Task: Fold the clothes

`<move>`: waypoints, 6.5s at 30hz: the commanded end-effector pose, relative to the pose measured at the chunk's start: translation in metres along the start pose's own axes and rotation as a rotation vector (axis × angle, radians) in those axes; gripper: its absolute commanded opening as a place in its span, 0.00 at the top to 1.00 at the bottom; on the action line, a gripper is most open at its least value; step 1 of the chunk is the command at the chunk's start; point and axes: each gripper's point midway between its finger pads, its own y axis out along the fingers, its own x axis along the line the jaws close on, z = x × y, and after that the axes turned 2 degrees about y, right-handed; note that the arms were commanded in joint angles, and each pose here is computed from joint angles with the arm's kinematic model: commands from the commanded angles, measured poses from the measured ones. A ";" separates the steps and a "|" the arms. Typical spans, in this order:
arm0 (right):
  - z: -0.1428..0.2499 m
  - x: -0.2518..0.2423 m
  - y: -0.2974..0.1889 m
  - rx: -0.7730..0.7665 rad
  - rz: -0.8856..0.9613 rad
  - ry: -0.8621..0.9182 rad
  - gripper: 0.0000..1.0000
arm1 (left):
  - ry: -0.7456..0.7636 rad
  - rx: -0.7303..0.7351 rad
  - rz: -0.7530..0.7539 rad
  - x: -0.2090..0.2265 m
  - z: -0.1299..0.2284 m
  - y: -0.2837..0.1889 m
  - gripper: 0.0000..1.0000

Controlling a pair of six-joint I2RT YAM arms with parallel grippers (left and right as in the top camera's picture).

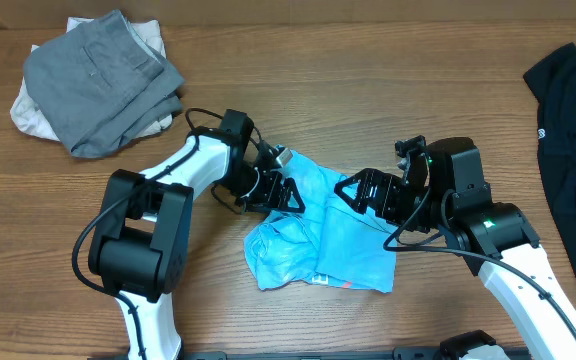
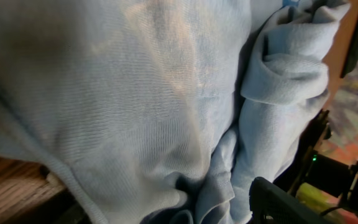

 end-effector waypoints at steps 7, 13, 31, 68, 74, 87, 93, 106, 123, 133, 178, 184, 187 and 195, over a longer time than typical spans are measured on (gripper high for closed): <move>-0.002 0.000 -0.001 -0.010 0.009 -0.009 0.00 | -0.087 0.210 -0.321 0.071 0.055 0.032 0.55; -0.002 -0.001 -0.001 -0.009 0.010 -0.008 0.00 | -0.165 0.205 -0.417 0.085 0.058 0.025 0.96; -0.003 -0.005 -0.001 -0.021 0.034 -0.006 0.00 | -0.711 0.170 -0.633 0.174 0.104 -0.067 0.96; -0.005 -0.048 0.008 -0.026 0.231 0.056 0.00 | -0.516 -0.025 -0.821 0.014 0.072 -0.119 0.95; -0.004 -0.049 0.008 -0.023 0.234 0.058 0.00 | -0.442 -0.059 -0.818 -0.005 0.058 -0.089 0.83; -0.004 -0.049 0.008 -0.024 0.234 0.061 0.00 | -0.399 0.027 -0.791 0.007 0.043 -0.014 0.71; -0.004 -0.049 0.008 -0.024 0.233 0.061 0.00 | -0.402 0.033 -0.774 0.004 0.043 -0.011 0.69; -0.004 -0.049 0.008 -0.024 0.233 0.062 0.00 | -0.283 -0.117 -0.677 -0.072 0.016 -0.083 0.23; -0.004 -0.049 0.008 -0.023 0.233 0.061 0.00 | -0.694 -0.166 -0.669 0.036 0.057 -0.211 0.00; -0.004 -0.049 0.008 -0.024 0.233 0.061 0.00 | -0.643 -0.129 -0.235 0.077 0.076 -0.156 0.03; -0.004 -0.049 0.008 -0.025 0.233 0.061 0.00 | -0.599 -0.192 -0.175 0.111 0.053 -0.120 0.83; -0.004 -0.049 0.008 -0.025 0.233 0.061 0.00 | -0.600 -0.190 -0.185 0.104 0.048 -0.135 0.96; -0.004 -0.049 0.008 -0.025 0.233 0.061 0.00 | -0.590 -0.197 -0.188 0.093 0.041 -0.151 0.96; -0.005 -0.048 0.008 -0.027 0.231 0.059 0.00 | -0.501 -0.211 -0.205 0.050 0.025 -0.180 0.96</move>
